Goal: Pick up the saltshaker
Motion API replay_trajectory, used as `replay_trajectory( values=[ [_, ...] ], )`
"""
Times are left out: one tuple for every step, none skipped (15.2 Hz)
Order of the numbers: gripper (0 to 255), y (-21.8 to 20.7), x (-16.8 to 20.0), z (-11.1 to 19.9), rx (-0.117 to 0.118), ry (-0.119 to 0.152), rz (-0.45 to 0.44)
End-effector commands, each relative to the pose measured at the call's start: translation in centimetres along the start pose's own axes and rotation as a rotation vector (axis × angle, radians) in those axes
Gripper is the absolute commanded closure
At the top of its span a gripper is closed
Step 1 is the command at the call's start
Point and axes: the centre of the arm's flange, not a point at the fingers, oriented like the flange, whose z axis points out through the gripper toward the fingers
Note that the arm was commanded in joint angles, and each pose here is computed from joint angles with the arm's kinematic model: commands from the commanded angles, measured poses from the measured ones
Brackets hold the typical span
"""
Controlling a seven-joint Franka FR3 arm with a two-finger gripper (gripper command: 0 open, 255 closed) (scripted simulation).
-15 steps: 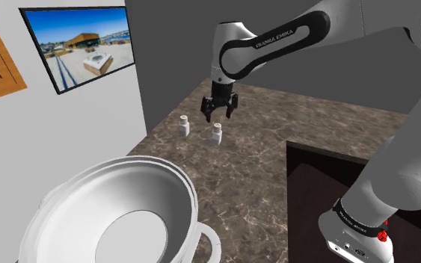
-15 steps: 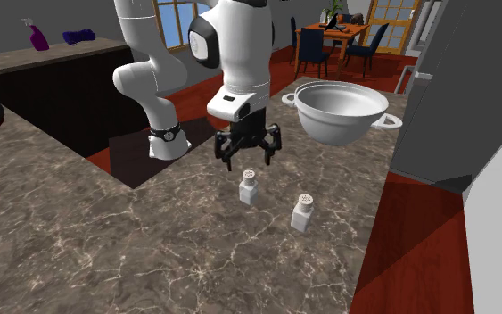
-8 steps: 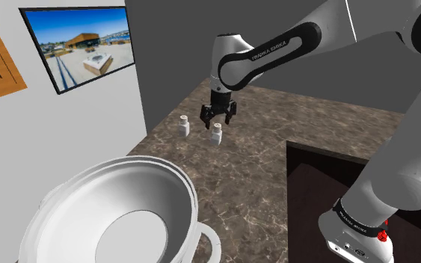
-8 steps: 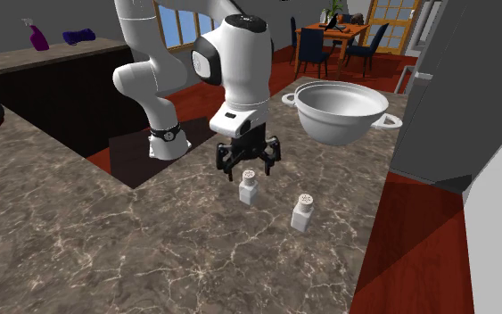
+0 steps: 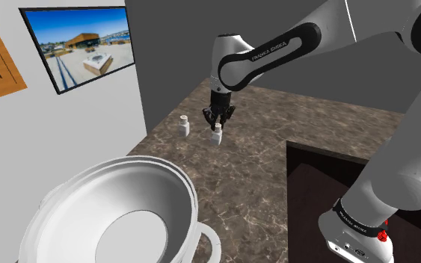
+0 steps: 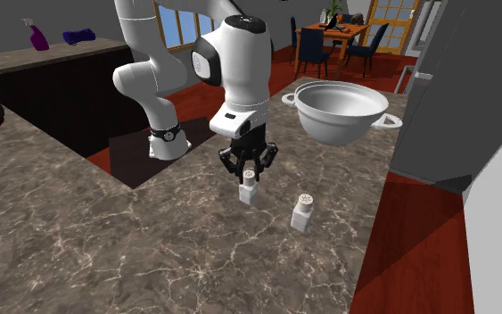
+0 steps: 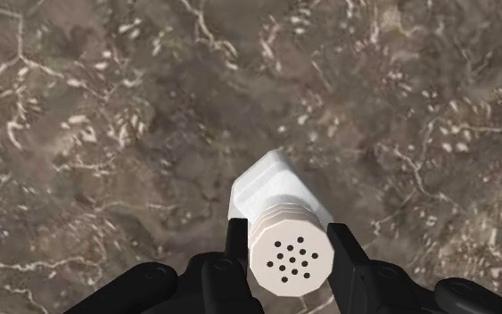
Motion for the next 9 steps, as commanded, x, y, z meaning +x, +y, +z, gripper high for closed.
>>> replay_trajectory(
  values=[
    [255, 0.0, 0.0, 0.0, 0.000, -0.001, 0.000],
    [255, -0.1, 0.0, 0.1, 0.000, -0.001, 0.000],
    [255, -0.1, 0.0, -0.5, 0.000, -0.001, 0.000],
    [255, -0.1, 0.0, -1.0, 0.000, -0.001, 0.000],
    [255, -0.1, 0.0, -1.5, 0.000, -0.001, 0.000],
    [255, -0.1, 0.0, -2.0, 0.000, -0.001, 0.000],
    [255, -0.1, 0.0, -2.6, 0.000, -0.001, 0.000],
    [255, -0.1, 0.0, -3.1, 0.000, -0.001, 0.000],
    [255, -0.1, 0.0, -3.6, 0.000, -0.001, 0.000]
  ],
)
